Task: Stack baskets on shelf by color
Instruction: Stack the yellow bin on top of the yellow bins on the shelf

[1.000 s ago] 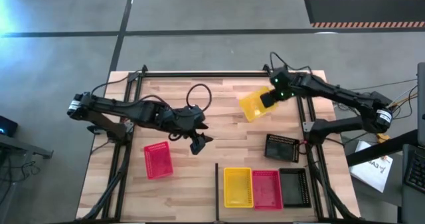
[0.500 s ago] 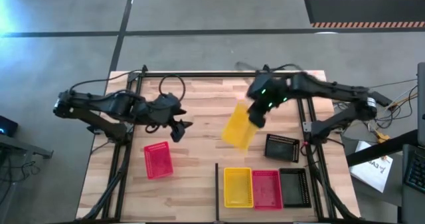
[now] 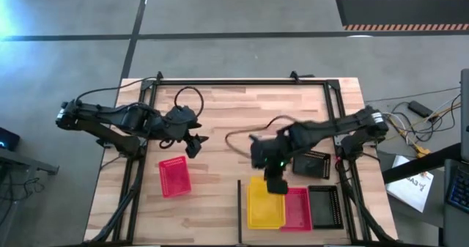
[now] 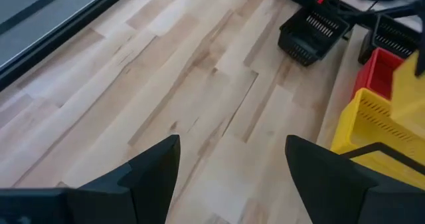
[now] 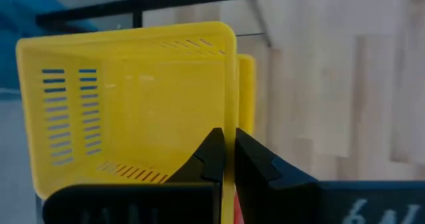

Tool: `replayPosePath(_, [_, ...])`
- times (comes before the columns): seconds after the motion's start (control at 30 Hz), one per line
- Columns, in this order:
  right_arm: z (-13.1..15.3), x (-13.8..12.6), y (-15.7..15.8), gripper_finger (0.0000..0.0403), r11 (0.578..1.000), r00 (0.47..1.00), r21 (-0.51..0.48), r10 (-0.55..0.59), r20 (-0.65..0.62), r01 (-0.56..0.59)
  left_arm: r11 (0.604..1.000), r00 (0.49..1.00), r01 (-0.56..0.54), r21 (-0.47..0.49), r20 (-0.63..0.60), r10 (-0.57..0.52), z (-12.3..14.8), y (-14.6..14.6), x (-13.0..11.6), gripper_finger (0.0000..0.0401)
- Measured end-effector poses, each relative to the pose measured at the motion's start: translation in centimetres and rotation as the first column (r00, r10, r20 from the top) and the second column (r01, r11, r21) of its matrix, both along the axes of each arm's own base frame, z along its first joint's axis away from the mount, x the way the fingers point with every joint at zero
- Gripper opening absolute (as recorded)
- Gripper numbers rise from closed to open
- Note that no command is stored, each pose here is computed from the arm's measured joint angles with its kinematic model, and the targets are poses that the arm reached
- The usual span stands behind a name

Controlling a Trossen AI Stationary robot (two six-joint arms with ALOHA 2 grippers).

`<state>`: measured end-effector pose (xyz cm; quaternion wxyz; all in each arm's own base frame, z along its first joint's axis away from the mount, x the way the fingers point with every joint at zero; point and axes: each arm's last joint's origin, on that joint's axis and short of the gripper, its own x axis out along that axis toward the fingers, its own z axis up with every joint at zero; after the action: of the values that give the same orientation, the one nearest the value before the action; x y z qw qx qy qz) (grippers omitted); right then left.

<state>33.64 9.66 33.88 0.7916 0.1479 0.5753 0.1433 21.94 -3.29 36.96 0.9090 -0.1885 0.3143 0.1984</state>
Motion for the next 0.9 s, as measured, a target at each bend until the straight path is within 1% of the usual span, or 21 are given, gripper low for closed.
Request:
replayPosePath(0.17, [-2.2, 1.4, 2.4, 0.0011, 0.996, 0.996, -0.024, 0.084, -0.042, -0.085, 1.000, 1.000, 0.008, 0.003, -0.020, -0.008, -0.6, 0.0, 0.1, 0.0258])
replayPosePath(0.33, [-3.8, 2.7, 2.9, 0.0012, 0.995, 0.993, -0.039, 0.088, -0.082, -0.091, 1.000, 0.999, 0.021, -0.005, -0.045, -0.021, -1.3, -0.1, 0.1, 0.0258])
replayPosePath(0.43, [-4.6, 3.1, 3.0, 0.0012, 0.995, 0.991, -0.046, 0.085, -0.104, -0.091, 0.999, 0.998, 0.043, -0.027, -0.051, -0.044, -1.4, -0.2, 0.1, 0.0258])
replayPosePath(0.63, [-5.4, 3.0, 2.9, 0.0012, 0.994, 0.989, -0.073, 0.071, -0.131, -0.081, 0.998, 0.997, 0.054, -0.038, -0.053, -0.056, -1.4, -0.2, 0.1, 0.0258])
replayPosePath(0.77, [-5.0, 2.8, 2.7, 0.0013, 0.993, 0.992, -0.109, 0.023, -0.121, -0.036, 0.998, 0.997, 0.054, -0.038, -0.053, -0.056, -1.4, -0.2, 0.1, 0.0258])
replayPosePath(0.9, [-4.9, 2.7, 2.6, 0.0013, 0.994, 0.993, -0.109, 0.007, -0.122, -0.021, 0.998, 0.997, 0.054, -0.038, -0.053, -0.056, -1.5, -0.2, 0.1, 0.0258])
